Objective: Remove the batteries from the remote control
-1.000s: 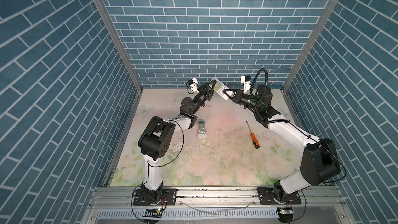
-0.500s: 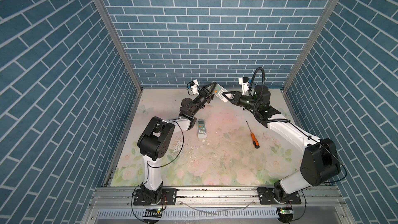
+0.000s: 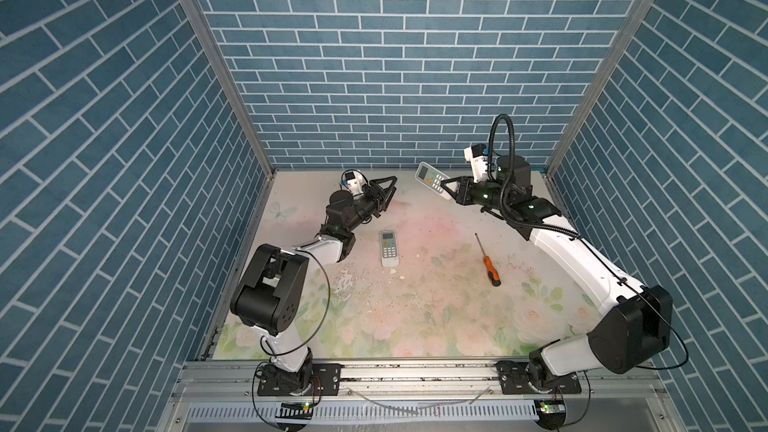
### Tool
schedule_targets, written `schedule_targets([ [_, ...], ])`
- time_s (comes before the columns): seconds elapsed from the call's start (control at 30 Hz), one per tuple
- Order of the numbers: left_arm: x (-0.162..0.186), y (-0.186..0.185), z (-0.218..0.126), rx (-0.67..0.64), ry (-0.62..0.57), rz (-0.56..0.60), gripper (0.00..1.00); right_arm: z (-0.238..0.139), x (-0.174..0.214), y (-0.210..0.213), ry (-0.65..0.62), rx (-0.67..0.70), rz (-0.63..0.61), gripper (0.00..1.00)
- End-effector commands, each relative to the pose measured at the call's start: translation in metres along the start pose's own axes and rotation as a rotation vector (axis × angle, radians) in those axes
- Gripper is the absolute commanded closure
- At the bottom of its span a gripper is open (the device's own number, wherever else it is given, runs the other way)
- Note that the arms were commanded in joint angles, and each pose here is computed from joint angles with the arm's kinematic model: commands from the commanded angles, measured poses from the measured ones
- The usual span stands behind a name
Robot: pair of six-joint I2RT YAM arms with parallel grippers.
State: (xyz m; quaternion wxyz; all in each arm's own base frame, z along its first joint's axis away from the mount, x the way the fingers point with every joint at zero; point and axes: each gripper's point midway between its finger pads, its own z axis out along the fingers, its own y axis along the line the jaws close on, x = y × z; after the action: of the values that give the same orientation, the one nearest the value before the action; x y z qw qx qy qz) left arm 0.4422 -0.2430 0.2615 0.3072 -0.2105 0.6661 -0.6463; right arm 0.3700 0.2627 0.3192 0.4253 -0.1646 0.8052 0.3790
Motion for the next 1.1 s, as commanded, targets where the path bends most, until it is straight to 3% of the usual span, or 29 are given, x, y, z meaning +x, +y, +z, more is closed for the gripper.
schedule_targets([
  [0.0, 0.015, 0.008, -0.009, -0.201, 0.140, -0.010, 0.49, -0.021, 0.003, 0.001, 0.057, 0.118, -0.246, 1.00],
  [0.07, 0.018, 0.006, -0.018, -0.318, 0.191, -0.012, 0.48, -0.023, 0.014, 0.001, 0.110, 0.177, -0.365, 1.00],
  [0.23, 0.023, -0.006, -0.027, -0.462, 0.312, -0.074, 0.47, -0.028, 0.032, 0.003, 0.196, 0.244, -0.534, 1.00],
  [0.43, 0.040, 0.014, -0.044, -0.635, 0.402, -0.141, 0.39, -0.036, 0.041, 0.008, 0.255, 0.321, -0.684, 1.00],
  [0.53, 0.046, 0.021, -0.039, -0.577, 0.384, -0.214, 0.38, -0.034, 0.049, 0.012, 0.285, 0.341, -0.754, 1.00],
  [0.73, 0.059, 0.022, -0.036, -0.619, 0.425, -0.200, 0.33, -0.021, 0.063, 0.021, 0.329, 0.328, -0.830, 1.00],
  [1.07, 0.072, 0.025, -0.011, -0.572, 0.435, -0.271, 0.31, -0.006, 0.082, 0.045, 0.378, 0.269, -0.922, 1.00],
])
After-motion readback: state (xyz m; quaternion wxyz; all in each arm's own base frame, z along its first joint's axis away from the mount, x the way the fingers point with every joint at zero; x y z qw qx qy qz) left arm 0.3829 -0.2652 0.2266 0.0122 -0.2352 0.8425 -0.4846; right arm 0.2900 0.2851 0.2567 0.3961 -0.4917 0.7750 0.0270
